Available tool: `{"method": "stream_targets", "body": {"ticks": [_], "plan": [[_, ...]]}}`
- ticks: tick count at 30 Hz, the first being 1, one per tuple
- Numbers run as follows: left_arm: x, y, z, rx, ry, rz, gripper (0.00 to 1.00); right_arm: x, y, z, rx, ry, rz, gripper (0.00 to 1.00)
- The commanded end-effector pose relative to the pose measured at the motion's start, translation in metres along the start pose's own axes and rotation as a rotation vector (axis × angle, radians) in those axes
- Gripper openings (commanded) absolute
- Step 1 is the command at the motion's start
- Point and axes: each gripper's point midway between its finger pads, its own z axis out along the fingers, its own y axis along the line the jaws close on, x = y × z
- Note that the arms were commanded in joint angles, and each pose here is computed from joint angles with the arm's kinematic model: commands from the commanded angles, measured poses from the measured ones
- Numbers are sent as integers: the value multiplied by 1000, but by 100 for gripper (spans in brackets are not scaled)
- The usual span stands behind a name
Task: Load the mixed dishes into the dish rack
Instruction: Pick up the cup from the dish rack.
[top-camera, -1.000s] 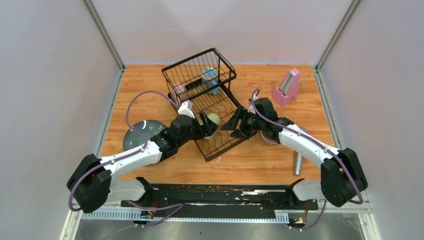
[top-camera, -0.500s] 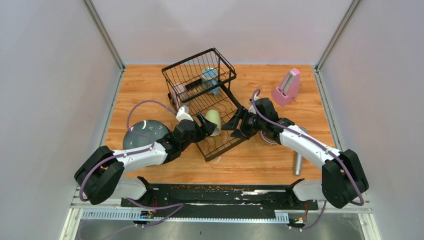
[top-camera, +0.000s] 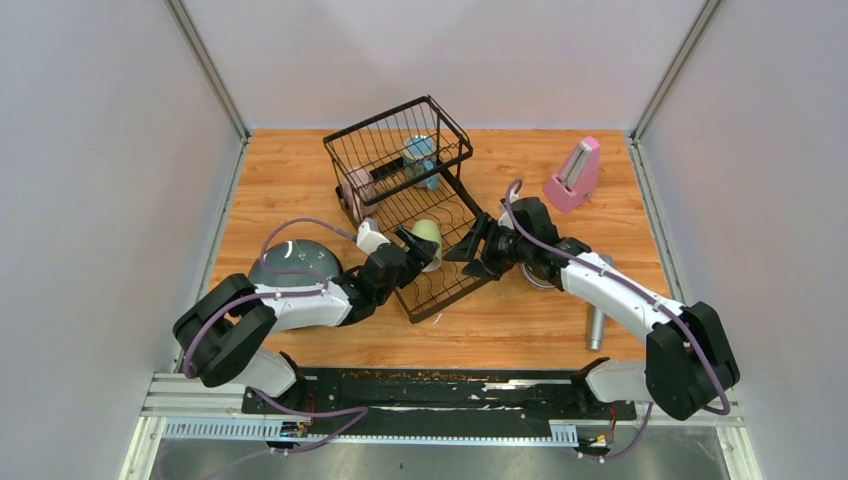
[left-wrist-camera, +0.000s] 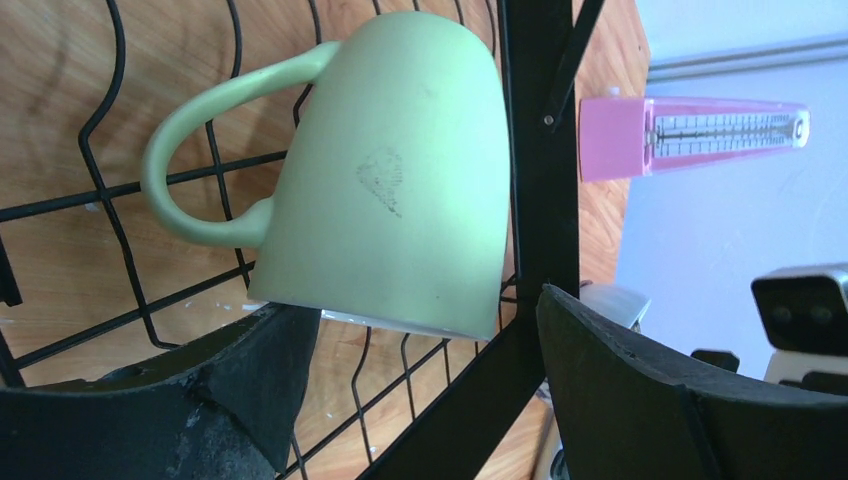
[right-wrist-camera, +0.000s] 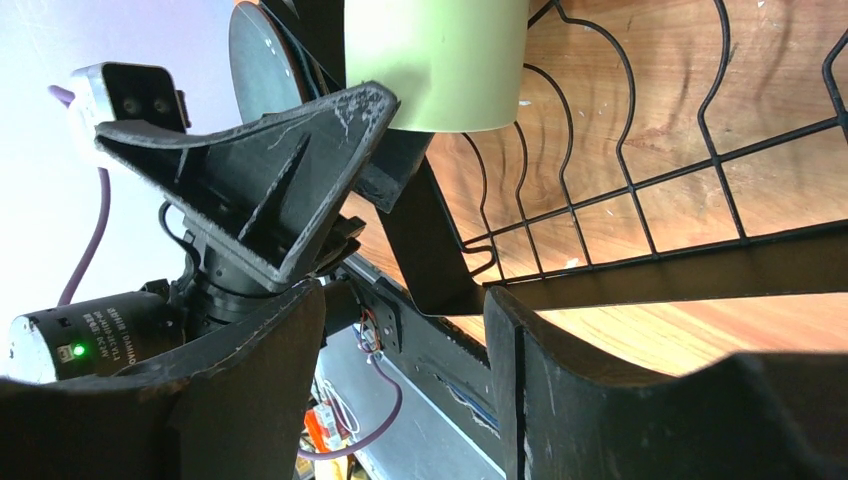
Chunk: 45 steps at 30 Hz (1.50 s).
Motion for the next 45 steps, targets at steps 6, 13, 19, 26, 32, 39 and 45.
{"method": "stream_targets", "body": {"ticks": [6,13,19,26,32,39,45], "plan": [[-17,-16,15,-17,-126,-182,79,-4,0,-14,9,-75,-28,60],[-22,-11,21,-40,-168,-195,60,-13,-1,-33,21,-182,-51,58],[-28,-13,16,-36,-186,-151,37,-11,-4,-39,19,-202,-71,58],[-39,-36,-10,57,-165,-46,6,-8,-9,-39,27,-202,-95,59],[-32,-73,-48,262,-51,101,0,-20,2,-55,-28,-306,-215,59],[-33,-111,-106,546,98,191,0,-17,32,-88,-180,-386,-376,67],[-25,-137,-162,877,360,303,0,15,56,-102,-353,-264,-485,80]]}}
